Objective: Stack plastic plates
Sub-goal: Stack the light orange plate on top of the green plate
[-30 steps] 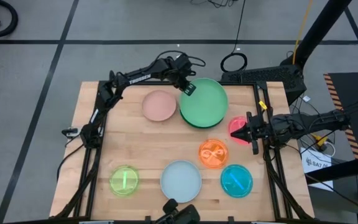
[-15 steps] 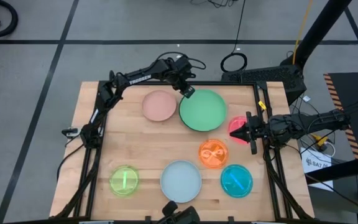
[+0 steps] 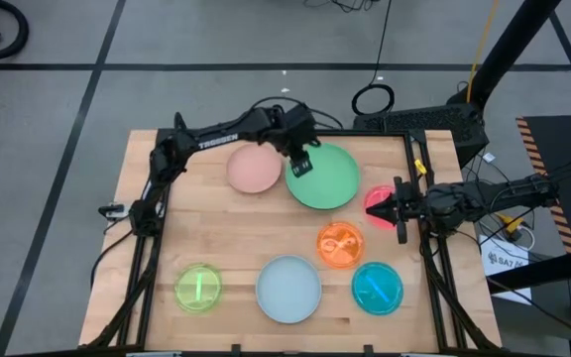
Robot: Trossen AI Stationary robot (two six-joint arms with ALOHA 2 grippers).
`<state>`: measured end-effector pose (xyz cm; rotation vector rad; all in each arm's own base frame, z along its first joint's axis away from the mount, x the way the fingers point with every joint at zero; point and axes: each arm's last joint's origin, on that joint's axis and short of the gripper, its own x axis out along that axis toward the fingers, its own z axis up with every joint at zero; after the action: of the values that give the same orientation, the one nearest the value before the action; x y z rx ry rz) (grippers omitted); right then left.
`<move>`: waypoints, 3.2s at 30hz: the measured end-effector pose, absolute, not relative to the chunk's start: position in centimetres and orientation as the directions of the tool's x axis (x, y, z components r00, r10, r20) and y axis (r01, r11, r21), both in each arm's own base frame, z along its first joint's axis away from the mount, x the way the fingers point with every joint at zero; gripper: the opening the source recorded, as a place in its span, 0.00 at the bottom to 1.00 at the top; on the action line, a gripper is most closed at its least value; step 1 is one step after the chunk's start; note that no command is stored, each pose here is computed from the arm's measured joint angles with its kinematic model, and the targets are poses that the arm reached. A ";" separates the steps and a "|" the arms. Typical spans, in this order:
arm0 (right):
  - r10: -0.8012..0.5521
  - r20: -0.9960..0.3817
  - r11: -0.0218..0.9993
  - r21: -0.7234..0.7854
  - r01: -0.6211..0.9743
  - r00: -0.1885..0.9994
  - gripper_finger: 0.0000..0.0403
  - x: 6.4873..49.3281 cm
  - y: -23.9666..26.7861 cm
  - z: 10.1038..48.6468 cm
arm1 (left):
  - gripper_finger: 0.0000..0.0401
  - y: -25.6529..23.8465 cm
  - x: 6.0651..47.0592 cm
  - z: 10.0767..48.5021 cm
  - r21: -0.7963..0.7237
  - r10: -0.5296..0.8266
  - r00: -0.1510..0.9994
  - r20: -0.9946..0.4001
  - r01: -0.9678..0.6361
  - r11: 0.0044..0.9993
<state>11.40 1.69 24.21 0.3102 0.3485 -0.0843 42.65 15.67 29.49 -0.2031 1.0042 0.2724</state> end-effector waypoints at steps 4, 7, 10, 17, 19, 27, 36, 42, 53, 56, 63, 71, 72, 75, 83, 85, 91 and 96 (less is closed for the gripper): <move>-0.061 -0.370 0.935 0.304 0.183 0.927 0.04 11.8 1.7 23.9 | 0.43 11.4 43.2 31.5 0.024 0.134 0.559 -0.818 -0.199 0.980; -0.107 -0.400 0.919 0.311 0.244 0.910 0.04 12.3 1.7 23.6 | 0.43 8.6 43.2 32.8 0.058 0.130 0.588 -0.799 -0.139 0.989; -0.105 -0.435 0.910 0.320 0.263 0.894 0.04 12.9 1.8 23.1 | 0.43 6.1 42.9 34.0 0.089 0.125 0.609 -0.783 -0.090 0.992; -0.080 -0.471 0.909 0.328 0.259 0.879 0.04 14.4 2.6 22.4 | 0.43 1.8 41.9 35.2 0.152 0.141 0.592 -0.793 -0.032 0.988; -0.067 -0.472 0.912 0.328 0.246 0.879 0.04 14.8 2.9 22.3 | 0.43 0.9 41.7 35.1 0.168 0.148 0.577 -0.804 -0.019 0.986; -0.034 -0.504 0.900 0.360 0.246 0.863 0.04 15.4 3.8 21.6 | 0.43 -2.2 39.0 32.8 0.164 0.150 0.600 -0.786 -0.032 0.986; -0.039 -0.489 0.878 0.400 0.263 0.872 0.04 16.6 4.1 21.4 | 0.43 -3.8 31.4 32.0 0.118 0.222 0.739 -0.637 -0.192 0.974; -0.098 -0.507 0.885 0.349 0.308 0.856 0.04 18.4 3.9 22.7 | 0.43 -5.0 27.7 30.7 0.177 0.342 0.728 -0.594 -0.297 0.938; -0.178 -0.650 0.932 0.130 0.338 0.739 0.04 24.3 3.6 27.2 | 0.43 -4.2 24.1 29.3 0.546 0.735 0.450 -0.507 -0.492 0.678; -0.198 -0.659 0.947 0.064 0.316 0.726 0.04 26.6 3.3 28.0 | 0.43 -3.8 23.2 29.1 0.627 0.805 0.377 -0.458 -0.506 0.593; -0.264 -0.693 0.958 -0.111 0.263 0.670 0.04 32.2 1.0 29.1 | 0.43 -3.2 21.1 30.4 0.674 0.824 0.363 -0.435 -0.475 0.565; -0.241 -0.694 0.970 -0.159 0.182 0.678 0.04 38.2 -3.5 29.7 | 0.43 -3.0 18.1 31.5 0.616 0.780 0.481 -0.399 -0.490 0.617; -0.234 -0.694 0.972 -0.159 0.172 0.681 0.04 39.0 -4.2 29.6 | 0.43 -3.1 17.8 31.2 0.595 0.766 0.510 -0.392 -0.494 0.634; -0.196 -0.699 0.981 -0.149 0.128 0.687 0.04 41.0 -5.9 28.8 | 0.43 -3.1 17.0 30.4 0.523 0.711 0.602 -0.364 -0.499 0.691; -0.157 -0.714 0.986 -0.156 0.065 0.682 0.04 46.6 -9.7 25.3 | 0.43 -2.2 14.3 30.1 0.416 0.708 0.654 -0.266 -0.585 0.696; -0.149 -0.721 0.987 -0.149 0.058 0.677 0.04 47.7 -10.3 24.1 | 0.43 -1.9 13.7 30.5 0.384 0.737 0.633 -0.237 -0.636 0.670; -0.138 -0.749 0.990 -0.130 0.060 0.648 0.05 50.1 -10.9 20.5 | 0.43 -1.6 13.0 30.7 0.362 0.748 0.625 -0.224 -0.659 0.659; -0.135 -0.767 0.990 -0.128 0.057 0.627 0.13 50.6 -10.8 18.6 | 0.43 -1.5 12.7 30.4 0.392 0.766 0.600 -0.231 -0.663 0.638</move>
<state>50.61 -10.75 18.56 -0.0944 0.8869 -0.1104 12.68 -1.46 30.41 0.2788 0.3992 0.8405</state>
